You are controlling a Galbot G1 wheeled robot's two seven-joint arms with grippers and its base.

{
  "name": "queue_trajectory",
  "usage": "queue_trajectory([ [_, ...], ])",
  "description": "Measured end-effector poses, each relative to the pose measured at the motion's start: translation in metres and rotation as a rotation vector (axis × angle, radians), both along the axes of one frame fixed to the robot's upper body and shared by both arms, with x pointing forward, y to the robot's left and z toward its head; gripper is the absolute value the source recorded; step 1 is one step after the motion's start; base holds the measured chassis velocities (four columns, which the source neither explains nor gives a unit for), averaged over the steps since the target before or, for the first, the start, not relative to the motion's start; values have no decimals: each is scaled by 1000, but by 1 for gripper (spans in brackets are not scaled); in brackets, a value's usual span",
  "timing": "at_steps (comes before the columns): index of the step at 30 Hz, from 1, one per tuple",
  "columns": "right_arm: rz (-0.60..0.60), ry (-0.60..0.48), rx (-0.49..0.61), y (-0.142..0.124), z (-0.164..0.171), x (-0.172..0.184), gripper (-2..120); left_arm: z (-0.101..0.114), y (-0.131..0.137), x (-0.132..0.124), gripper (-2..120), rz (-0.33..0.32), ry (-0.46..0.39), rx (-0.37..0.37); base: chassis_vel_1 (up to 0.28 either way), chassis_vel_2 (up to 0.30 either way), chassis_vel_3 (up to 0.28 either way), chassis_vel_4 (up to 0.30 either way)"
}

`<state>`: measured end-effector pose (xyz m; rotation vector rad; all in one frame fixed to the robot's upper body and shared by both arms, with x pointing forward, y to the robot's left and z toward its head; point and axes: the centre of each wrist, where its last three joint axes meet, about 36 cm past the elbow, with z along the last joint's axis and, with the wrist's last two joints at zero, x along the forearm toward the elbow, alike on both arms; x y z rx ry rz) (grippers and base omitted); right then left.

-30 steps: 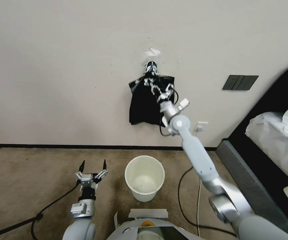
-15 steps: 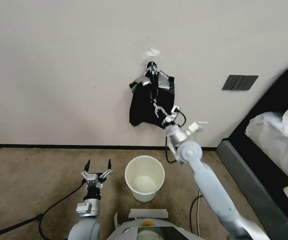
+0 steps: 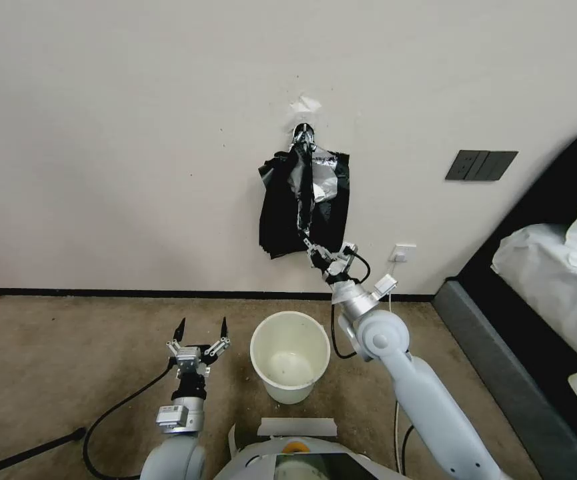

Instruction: Place a trash bag onto the trash bin.

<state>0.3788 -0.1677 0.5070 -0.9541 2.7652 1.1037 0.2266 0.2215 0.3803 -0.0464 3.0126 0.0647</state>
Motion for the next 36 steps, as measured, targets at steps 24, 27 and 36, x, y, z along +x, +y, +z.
queue_trajectory([
  [24, 22, 52, -120, 3, -28, -63, 0, 17, -16, 3, 100, -75, -36, -19, 0, 0, 0, 0],
  [27, 26, 54, -127, 3, -29, -68, 0, 23, -17, 5, 100, -97, -43, -27, 0, 0, 0, 0],
  [36, 65, 53, -150, 6, -30, -76, 0, 63, -9, 17, 100, -228, -86, -53, 0, 0, 0, 0],
])
